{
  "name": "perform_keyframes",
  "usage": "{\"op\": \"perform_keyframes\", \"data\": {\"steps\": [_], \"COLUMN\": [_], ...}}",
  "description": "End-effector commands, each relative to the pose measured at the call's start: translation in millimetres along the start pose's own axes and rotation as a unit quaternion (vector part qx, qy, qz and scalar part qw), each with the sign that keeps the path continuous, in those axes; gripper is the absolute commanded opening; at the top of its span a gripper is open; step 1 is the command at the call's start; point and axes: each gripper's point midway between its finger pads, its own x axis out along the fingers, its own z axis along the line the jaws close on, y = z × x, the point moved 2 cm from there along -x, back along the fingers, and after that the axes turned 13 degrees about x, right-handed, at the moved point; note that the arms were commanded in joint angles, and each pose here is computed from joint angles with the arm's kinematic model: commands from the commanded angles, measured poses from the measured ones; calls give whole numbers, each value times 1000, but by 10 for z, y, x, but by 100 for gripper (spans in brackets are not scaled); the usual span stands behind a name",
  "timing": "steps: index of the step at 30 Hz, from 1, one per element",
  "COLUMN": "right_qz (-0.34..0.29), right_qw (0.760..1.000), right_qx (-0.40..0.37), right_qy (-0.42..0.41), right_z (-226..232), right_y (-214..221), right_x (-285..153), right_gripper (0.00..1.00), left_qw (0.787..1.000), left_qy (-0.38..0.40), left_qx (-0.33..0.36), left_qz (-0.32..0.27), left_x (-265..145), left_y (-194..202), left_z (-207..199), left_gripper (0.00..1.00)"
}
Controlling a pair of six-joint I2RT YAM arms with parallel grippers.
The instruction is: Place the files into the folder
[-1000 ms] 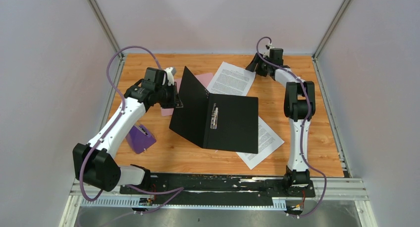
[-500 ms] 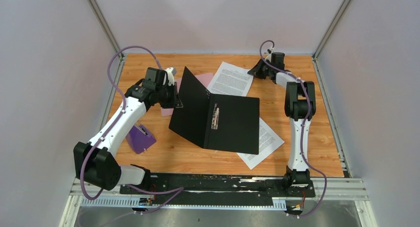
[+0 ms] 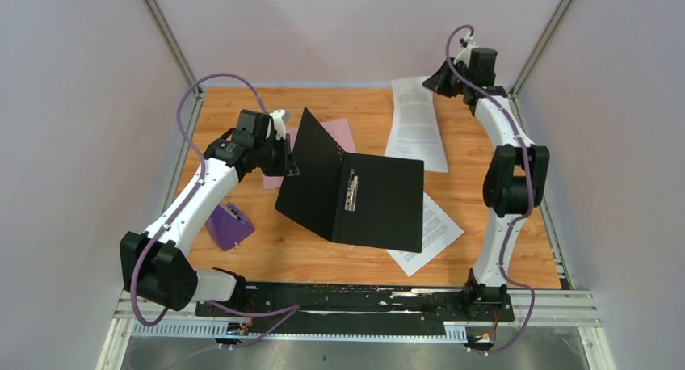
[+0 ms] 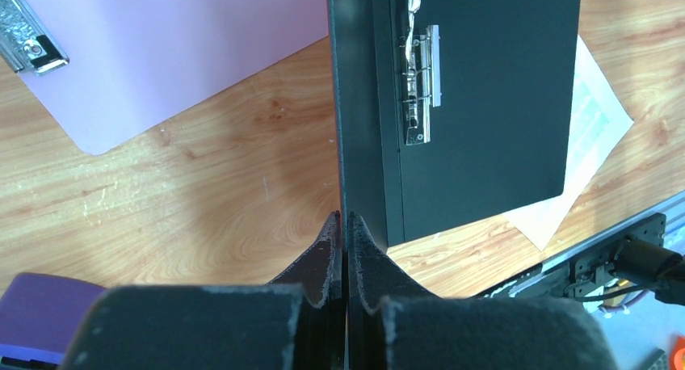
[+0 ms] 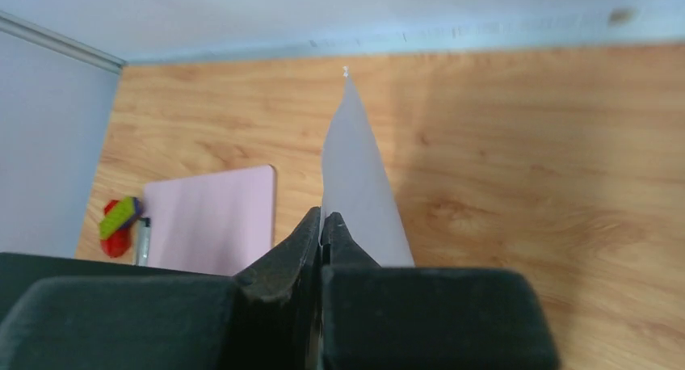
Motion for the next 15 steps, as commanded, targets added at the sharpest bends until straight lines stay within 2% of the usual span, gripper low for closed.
{"op": "perform_keyframes", "data": {"steps": [1, 5, 10, 15], "right_qz": [-74, -74, 2, 98], "right_qw": [993, 992, 994, 986], "right_qx": [-86, -102, -100, -107], "right_qy": [-19, -18, -37, -83], "right_z": [740, 1053, 1422, 1922], "right_y": [-525, -455, 204, 1038], "right_x": [-807, -1235, -1499, -1882], "right_gripper": [0, 0, 0, 0], "left_qw": [998, 998, 997, 996], "left_qy": [9, 6, 9, 15], "left_qx": [52, 57, 67, 76], "left_qz": [-29, -37, -36, -45], "left_x": [-78, -55, -47, -50], "left_y": [-153, -149, -131, -111], "left_z": [-26, -7, -4, -16], "left_gripper": [0, 0, 0, 0]}}
